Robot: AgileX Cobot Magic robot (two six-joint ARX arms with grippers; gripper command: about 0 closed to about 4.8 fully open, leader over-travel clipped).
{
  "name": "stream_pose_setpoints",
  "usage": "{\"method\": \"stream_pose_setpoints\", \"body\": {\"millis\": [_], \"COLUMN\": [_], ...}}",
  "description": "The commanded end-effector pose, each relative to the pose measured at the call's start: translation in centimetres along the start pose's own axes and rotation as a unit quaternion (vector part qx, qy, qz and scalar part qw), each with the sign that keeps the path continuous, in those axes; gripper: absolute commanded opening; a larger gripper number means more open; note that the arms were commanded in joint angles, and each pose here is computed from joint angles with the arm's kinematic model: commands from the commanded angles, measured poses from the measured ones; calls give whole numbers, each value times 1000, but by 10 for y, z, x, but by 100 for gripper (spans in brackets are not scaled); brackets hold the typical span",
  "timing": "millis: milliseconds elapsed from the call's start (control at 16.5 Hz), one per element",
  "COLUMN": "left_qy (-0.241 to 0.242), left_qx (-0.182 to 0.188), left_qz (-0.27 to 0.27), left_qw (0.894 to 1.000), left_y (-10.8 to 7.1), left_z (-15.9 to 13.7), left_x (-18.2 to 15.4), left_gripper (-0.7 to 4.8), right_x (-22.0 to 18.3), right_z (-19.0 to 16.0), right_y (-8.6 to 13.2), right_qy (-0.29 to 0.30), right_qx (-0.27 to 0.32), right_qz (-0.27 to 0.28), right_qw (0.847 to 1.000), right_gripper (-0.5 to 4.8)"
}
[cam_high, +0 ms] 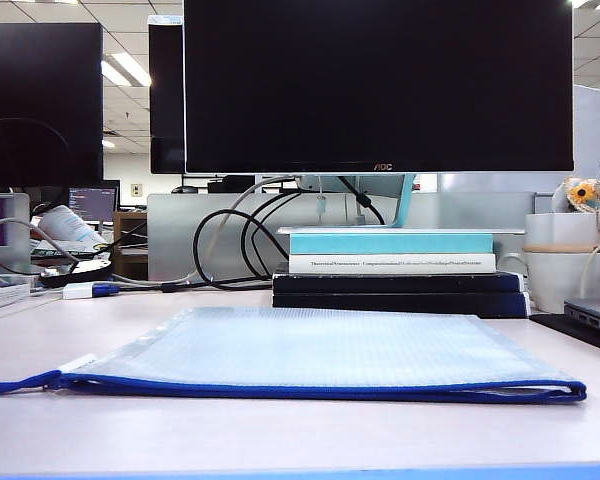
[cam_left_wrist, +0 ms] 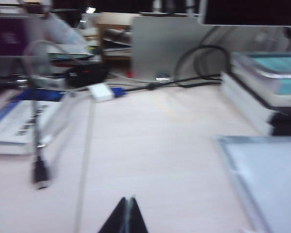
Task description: Pick up the transparent plastic file bag with a blue zipper and close its zipper.
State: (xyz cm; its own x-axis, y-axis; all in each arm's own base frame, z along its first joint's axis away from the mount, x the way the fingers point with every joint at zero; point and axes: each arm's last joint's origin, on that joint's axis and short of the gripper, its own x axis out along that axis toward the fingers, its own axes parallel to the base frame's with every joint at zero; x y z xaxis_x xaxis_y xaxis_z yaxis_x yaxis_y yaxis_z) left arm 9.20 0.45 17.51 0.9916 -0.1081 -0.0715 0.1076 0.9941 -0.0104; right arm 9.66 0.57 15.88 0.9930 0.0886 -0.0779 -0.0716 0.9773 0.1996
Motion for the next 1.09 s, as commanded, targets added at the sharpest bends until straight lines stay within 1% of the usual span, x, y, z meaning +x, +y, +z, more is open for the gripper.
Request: {"method": "stream_pose_setpoints", "body": {"millis": [61, 304, 365, 425, 486, 547, 608, 729, 790, 851, 912, 972, 1033, 1094], "left_qy": [-12, -12, -13, -14, -30, -55, -71, -96, -99, -97, -87, -78, -64, -34], "left_qx": [-11, -11, -36, -59, -106, -123, -132, -130, -129, -129, -105, -71, -31, 20], "left_qz": [23, 23, 20, 14, -16, -40, -41, -26, -24, -25, -36, -49, -58, -55], "left_qw": [1000, 1000, 999, 998, 994, 990, 988, 987, 986, 987, 990, 993, 996, 998], "left_y": [1, 1, 1, 1, -1, -2, -3, -3, -3, -4, -4, -4, -4, -3], "left_z": [2, 2, 2, 3, 7, 15, 23, 43, 50, 61, 82, 97, 110, 123], "left_x": [0, 0, 0, 0, -1, -2, -5, -12, -14, -15, -13, -10, -7, -1], "left_gripper": [-5, -5, -5, -5, -5, -5, -5, -5, -5, -5, -5, -5, -5, -5], "right_x": [0, 0, 0, 0, -2, -6, -10, -18, -19, -16, -3, 9, 21, 36], "right_z": [-1, -1, -1, 0, 7, 17, 29, 57, 65, 75, 93, 106, 118, 133], "right_y": [0, -1, -1, -1, 0, 0, 1, 6, 8, 10, 15, 20, 25, 32], "right_qy": [-3, -5, -5, -6, -14, -26, -44, -103, -108, -98, -58, -29, -2, 24], "right_qx": [2, 2, 2, 2, 14, 31, 36, 53, 53, 52, 48, 44, 34, 11], "right_qz": [0, -12, -11, -12, -24, -52, -75, -79, -77, -76, -54, -32, -6, 28], "right_qw": [1000, 1000, 1000, 1000, 1000, 998, 996, 990, 990, 991, 996, 998, 999, 999], "right_gripper": [21, 21, 18, -10, -9, -9, -9, -9, -9, -9, -9, -9, -9, -9]}}
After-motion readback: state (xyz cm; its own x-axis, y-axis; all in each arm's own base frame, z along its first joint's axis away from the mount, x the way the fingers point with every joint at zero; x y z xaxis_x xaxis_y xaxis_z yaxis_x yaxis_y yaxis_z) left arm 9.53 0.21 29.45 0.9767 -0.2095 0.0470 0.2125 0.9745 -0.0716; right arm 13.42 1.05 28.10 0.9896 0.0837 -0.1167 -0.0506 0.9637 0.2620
